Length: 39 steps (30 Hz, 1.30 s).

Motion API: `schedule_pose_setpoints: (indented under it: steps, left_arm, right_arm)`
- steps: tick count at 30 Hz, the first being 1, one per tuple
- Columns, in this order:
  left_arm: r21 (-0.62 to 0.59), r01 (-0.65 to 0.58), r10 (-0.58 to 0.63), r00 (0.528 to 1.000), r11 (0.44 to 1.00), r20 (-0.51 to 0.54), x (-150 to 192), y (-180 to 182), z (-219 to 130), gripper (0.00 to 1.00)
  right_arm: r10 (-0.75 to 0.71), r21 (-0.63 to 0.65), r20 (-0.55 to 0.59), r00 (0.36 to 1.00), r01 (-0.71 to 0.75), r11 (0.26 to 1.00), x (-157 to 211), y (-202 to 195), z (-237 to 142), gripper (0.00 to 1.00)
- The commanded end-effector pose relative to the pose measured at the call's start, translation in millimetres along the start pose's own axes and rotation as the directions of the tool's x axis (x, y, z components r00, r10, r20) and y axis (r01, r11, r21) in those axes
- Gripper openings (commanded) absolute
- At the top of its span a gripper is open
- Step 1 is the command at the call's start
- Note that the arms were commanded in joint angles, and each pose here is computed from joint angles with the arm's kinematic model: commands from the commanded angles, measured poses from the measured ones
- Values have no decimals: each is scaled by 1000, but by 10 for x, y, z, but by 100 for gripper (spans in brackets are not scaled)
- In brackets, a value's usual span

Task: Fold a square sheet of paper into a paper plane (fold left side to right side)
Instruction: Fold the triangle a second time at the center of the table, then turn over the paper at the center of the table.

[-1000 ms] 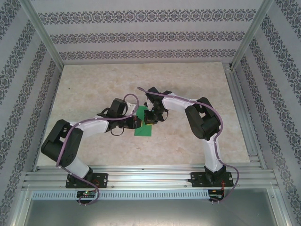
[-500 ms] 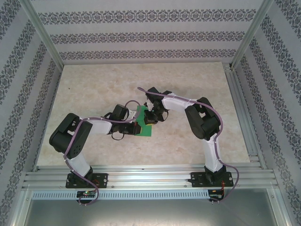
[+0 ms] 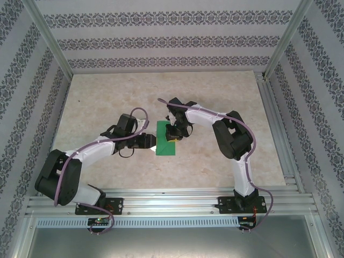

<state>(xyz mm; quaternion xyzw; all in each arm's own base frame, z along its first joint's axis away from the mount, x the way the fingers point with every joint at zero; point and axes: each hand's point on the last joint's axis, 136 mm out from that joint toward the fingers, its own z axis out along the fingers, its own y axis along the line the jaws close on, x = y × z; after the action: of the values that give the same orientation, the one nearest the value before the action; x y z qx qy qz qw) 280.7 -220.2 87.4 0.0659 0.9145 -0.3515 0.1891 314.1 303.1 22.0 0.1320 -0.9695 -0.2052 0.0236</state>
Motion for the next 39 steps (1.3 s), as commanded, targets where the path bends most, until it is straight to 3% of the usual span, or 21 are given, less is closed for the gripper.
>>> schedule_pose_setpoints:
  steps: [1, 10, 15, 23, 29, 35, 39]
  left_arm:
    - [-42, 92, -93, 995, 995, -35, 10, 114, 17, 53]
    - [45, 148, -145, 987, 988, -72, -107, 109, 386, 64]
    - [41, 162, -158, 984, 986, -85, -131, 178, 537, 64]
    - [90, 165, -156, 983, 982, -98, -182, 125, 698, 41]
    - [94, 139, -130, 987, 986, -98, -232, 79, 727, 18]
    - [101, 90, -84, 994, 991, -67, -292, -19, 595, 7]
    - [128, 57, -53, 998, 990, -30, -362, -211, 456, 3]
  right_arm:
    - [-36, -2, 99, 994, 37, 999, -154, 123, -401, 22]
    - [-12, 2, 110, 994, 12, 1000, -142, 8, -391, 31]
    - [-1, 2, 112, 994, 1, 1000, -102, -47, -378, 31]
    - [30, -1, 98, 995, -30, 1000, 24, -172, -316, 30]
    - [38, -6, 110, 993, -38, 999, 52, -193, -332, 30]
    - [26, -37, 226, 974, -18, 999, 6, -154, -591, 30]
    - [-14, -46, 381, 924, 35, 998, -7, -91, -899, 33]
